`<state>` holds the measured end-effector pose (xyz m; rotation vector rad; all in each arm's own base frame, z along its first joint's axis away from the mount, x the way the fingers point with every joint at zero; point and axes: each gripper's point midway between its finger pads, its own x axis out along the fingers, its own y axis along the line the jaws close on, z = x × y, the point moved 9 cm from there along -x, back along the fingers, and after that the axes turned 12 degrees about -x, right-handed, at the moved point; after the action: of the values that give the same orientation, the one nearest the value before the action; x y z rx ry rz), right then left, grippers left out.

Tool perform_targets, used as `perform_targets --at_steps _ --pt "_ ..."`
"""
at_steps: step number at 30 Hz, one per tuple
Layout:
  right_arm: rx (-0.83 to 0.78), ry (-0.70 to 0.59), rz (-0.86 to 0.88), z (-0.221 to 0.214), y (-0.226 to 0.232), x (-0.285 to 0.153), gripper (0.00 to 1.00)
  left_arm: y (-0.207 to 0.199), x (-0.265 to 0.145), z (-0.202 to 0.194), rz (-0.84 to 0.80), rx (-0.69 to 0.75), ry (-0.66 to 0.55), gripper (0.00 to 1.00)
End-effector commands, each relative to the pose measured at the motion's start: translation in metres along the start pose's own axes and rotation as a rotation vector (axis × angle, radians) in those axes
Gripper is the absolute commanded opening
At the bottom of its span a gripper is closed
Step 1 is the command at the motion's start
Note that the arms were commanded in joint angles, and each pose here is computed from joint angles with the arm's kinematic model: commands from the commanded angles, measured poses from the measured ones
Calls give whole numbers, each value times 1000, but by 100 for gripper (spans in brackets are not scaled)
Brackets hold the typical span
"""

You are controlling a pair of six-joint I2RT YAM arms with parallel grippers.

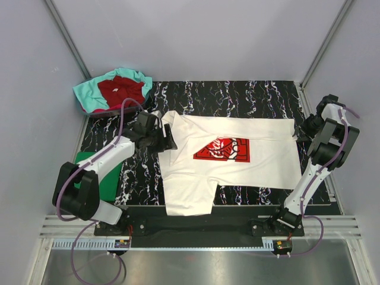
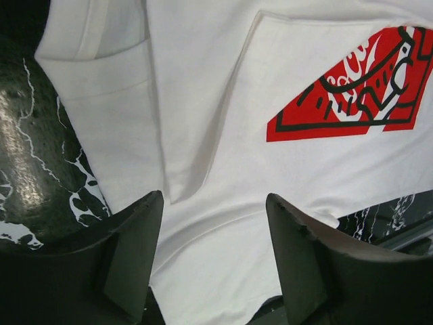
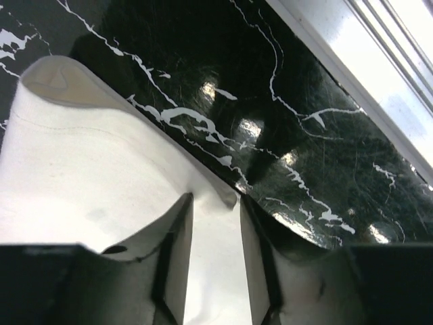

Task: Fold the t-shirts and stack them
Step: Fold the tshirt

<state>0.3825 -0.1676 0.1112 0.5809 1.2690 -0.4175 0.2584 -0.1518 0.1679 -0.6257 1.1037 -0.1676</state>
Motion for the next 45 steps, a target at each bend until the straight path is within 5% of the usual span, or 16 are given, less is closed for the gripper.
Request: perform_targets --at_steps 1,4,6,18,29,45 --pt "7 -100 -10 15 5 -23 42 -30 -37 30 -96 143 -216 74" --pt "-4 -209 41 25 17 -40 58 -45 -42 66 -85 202 -362 76" --pt "-33 -234 61 31 25 -43 64 -51 -34 84 -74 205 -372 69" --pt "-110 -315 113 57 41 -42 73 -82 71 188 59 76 -362 59" --pt "-128 -299 96 53 38 -36 81 -76 101 197 123 -277 -357 59" --pt "-126 -290 114 61 41 -34 82 -55 132 191 189 -414 -273 52"
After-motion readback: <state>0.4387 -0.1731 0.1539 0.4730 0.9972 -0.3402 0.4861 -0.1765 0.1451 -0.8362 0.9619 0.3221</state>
